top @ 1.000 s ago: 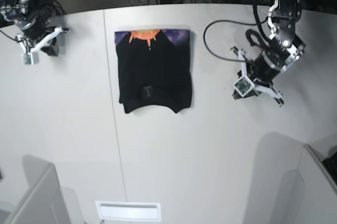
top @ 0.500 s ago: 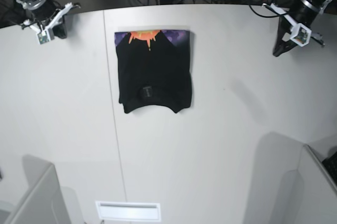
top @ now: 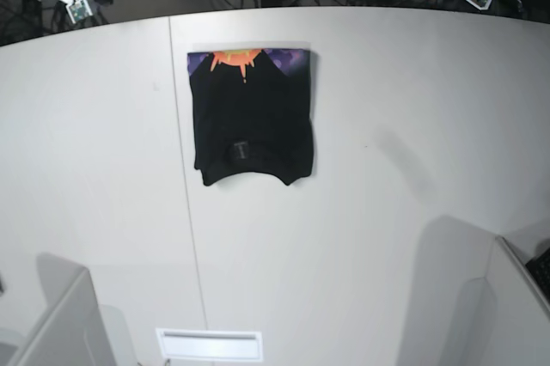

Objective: Fold the T-shirt properly

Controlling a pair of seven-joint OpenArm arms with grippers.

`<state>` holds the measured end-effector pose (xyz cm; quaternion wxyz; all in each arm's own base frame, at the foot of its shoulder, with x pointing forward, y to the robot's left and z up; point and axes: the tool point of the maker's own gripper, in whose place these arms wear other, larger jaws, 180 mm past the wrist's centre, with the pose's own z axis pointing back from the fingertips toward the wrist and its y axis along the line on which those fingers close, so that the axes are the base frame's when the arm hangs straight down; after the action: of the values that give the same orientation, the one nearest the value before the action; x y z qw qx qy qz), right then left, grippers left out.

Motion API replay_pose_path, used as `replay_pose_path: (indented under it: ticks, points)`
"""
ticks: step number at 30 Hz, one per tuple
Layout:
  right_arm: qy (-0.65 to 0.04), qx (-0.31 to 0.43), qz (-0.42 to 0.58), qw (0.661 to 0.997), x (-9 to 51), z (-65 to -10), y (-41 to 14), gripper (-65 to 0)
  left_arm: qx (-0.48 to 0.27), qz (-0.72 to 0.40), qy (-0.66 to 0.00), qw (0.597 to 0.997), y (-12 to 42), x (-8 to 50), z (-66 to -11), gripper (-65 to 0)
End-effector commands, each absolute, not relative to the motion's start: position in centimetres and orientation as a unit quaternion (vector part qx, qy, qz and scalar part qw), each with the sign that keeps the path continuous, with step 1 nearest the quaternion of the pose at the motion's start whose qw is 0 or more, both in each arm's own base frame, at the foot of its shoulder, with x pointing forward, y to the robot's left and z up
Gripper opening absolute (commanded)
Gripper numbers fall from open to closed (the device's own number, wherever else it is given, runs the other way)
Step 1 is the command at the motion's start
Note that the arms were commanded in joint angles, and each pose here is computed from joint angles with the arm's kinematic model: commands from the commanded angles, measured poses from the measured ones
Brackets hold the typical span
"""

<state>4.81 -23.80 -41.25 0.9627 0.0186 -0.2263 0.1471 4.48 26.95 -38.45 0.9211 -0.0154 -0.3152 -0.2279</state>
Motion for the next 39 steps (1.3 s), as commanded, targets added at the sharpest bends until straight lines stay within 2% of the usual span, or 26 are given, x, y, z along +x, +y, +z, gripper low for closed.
replay_pose_path:
  ticks: [1,6,9,12,21,29,36,39]
  points:
    - [-0.218,0.012,0.152,0.964,4.3,-40.8,-24.4,-65.0,-0.015,-0.225,-0.310,0.924,27.1,3.7,-38.5,-65.0]
    - [-0.101,-0.056,0.143,0.983,-0.2,-41.0,-28.9,-65.0,-0.014,-0.220,-0.238,0.946,28.0,-1.2,-40.7,-65.0]
    - [-0.035,-0.100,0.165,0.981,-2.5,-41.3,-30.7,-65.0,-0.034,-0.210,-0.191,0.958,27.7,-4.9,-42.0,-65.0]
    - [0.004,-0.108,0.174,0.979,-4.4,-42.3,-31.3,-65.0,-0.038,-0.192,-0.163,0.967,28.1,-7.0,-42.9,-65.0]
    - [0.127,0.020,0.240,0.962,-11.1,-49.1,-25.8,-65.0,-0.097,-0.103,-0.041,0.989,26.8,-16.1,-49.5,-65.0]
    - [0.233,0.105,0.227,0.940,-15.8,-55.1,-23.3,-65.0,-0.129,-0.064,0.051,0.988,26.7,-19.2,-55.0,-65.0]
    - [0.252,0.168,0.201,0.932,-17.0,-58.9,-21.3,-65.0,-0.150,-0.069,0.115,0.980,26.2,-18.3,-58.3,-65.0]
    - [0.219,0.112,0.172,0.954,-15.4,-61.2,-22.5,-65.0,-0.134,-0.081,0.119,0.981,26.4,-16.4,-59.7,-65.0]
